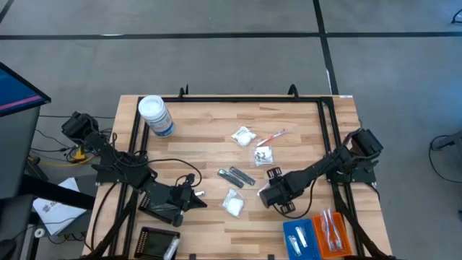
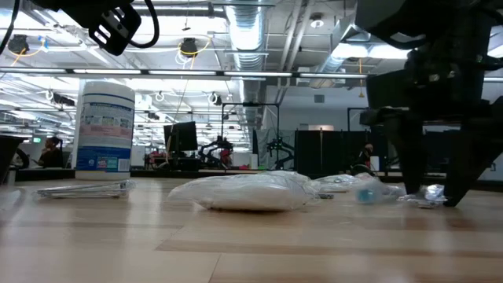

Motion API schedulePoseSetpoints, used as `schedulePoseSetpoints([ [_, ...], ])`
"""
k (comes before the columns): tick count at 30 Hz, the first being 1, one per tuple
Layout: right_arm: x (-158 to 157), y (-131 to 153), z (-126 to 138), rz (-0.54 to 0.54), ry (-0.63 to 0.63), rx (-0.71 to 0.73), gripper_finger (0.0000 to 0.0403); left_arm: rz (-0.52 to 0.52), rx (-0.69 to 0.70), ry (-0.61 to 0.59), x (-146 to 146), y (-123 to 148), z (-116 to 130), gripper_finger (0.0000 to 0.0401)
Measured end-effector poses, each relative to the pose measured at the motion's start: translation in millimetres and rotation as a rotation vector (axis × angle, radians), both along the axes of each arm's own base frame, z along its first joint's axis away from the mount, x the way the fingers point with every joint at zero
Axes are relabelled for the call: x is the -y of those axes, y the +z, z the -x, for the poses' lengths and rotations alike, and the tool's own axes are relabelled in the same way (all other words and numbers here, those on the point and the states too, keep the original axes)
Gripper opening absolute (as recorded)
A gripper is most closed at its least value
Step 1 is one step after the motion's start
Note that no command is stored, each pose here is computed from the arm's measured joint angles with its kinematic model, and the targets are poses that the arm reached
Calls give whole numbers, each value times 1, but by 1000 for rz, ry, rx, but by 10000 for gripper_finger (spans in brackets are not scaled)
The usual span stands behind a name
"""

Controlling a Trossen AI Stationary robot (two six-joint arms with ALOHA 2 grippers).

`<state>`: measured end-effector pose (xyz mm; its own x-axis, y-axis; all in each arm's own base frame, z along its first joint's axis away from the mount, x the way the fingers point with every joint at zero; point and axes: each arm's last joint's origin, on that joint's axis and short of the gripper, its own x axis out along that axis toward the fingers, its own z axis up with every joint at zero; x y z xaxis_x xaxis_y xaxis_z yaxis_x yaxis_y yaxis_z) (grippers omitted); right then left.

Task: Pick & Place Travel size toiletries
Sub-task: Put the nail cutter into the blue bin

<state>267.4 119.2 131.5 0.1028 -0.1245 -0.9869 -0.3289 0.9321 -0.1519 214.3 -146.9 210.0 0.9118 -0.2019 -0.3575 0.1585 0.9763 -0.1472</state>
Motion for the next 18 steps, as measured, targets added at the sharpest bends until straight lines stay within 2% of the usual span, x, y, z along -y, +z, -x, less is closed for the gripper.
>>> schedulePoseSetpoints([
  [5, 5, -2, -2, -22, -38, -6, 136, 0, 0, 0, 0, 0, 0, 1],
  [12, 8, 4, -10, -38, -90, 8, 40, 0, 0, 0, 0, 0, 0, 1],
  [15, 9, 22, -19, 28, -135, 34, 41, -5, 1, -2, 0, 0, 0, 1],
  [18, 7, 55, -32, 105, -210, 105, 41, -7, 2, -2, 0, 0, 0, 1],
])
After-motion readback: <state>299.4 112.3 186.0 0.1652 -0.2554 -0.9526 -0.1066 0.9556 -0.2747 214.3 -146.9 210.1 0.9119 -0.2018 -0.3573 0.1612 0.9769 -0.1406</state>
